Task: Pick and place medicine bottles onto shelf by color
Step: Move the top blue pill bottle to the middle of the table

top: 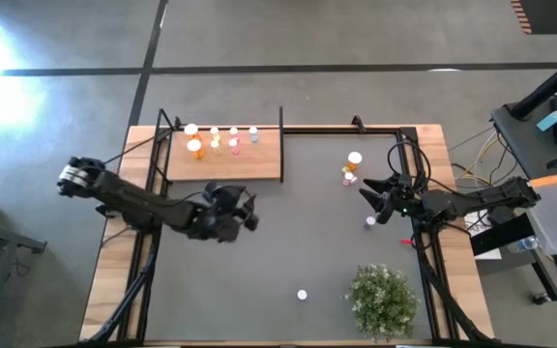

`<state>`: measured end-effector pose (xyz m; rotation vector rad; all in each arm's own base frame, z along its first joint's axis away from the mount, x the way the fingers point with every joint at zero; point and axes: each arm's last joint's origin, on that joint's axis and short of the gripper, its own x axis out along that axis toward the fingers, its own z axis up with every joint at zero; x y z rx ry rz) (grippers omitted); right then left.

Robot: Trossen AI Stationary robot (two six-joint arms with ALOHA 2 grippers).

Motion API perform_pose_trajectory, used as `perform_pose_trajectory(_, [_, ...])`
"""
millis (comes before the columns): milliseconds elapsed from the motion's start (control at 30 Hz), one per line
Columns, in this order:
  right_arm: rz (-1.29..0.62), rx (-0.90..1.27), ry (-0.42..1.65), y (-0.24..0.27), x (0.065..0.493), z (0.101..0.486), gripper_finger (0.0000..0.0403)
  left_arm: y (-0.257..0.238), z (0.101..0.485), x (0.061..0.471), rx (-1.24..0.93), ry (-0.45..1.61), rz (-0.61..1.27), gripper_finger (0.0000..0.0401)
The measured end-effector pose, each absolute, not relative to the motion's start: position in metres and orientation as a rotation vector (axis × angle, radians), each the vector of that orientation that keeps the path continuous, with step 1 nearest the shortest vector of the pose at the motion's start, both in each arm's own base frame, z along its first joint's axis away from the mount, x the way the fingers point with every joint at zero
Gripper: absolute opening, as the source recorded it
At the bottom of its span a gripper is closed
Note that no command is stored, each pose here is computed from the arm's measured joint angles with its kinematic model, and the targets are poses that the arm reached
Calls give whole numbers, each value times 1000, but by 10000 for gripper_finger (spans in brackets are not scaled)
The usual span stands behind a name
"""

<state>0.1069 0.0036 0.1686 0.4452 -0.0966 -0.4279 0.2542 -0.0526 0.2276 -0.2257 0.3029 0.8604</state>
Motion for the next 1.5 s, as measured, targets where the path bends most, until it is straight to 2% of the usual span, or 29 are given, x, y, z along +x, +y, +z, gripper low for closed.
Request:
perform_pose_trajectory(367, [-428, 445, -97, 4, 107, 169, 237, -58, 275, 182, -192, 306, 736, 173])
perform_pose_trajectory(733, [-428, 445, -96, 4, 107, 169, 237, -42, 292, 146, -225, 301, 709, 173])
perform_pose_trajectory(867, [-428, 445, -96, 4, 107, 169, 237, -40, 291, 142, -215, 304, 715, 173])
perform_pose_trajectory(1067, [-428, 445, -96, 4, 107, 169, 237, -34, 291, 134, -95, 240, 870, 173])
perform_pose_trajectory(1400, [-428, 445, -96, 4, 107, 169, 237, -38, 253, 144, -110, 242, 851, 173])
perform_pose_trajectory(1500, [-428, 445, -96, 4, 107, 169, 237, -45, 240, 155, -117, 245, 780, 173])
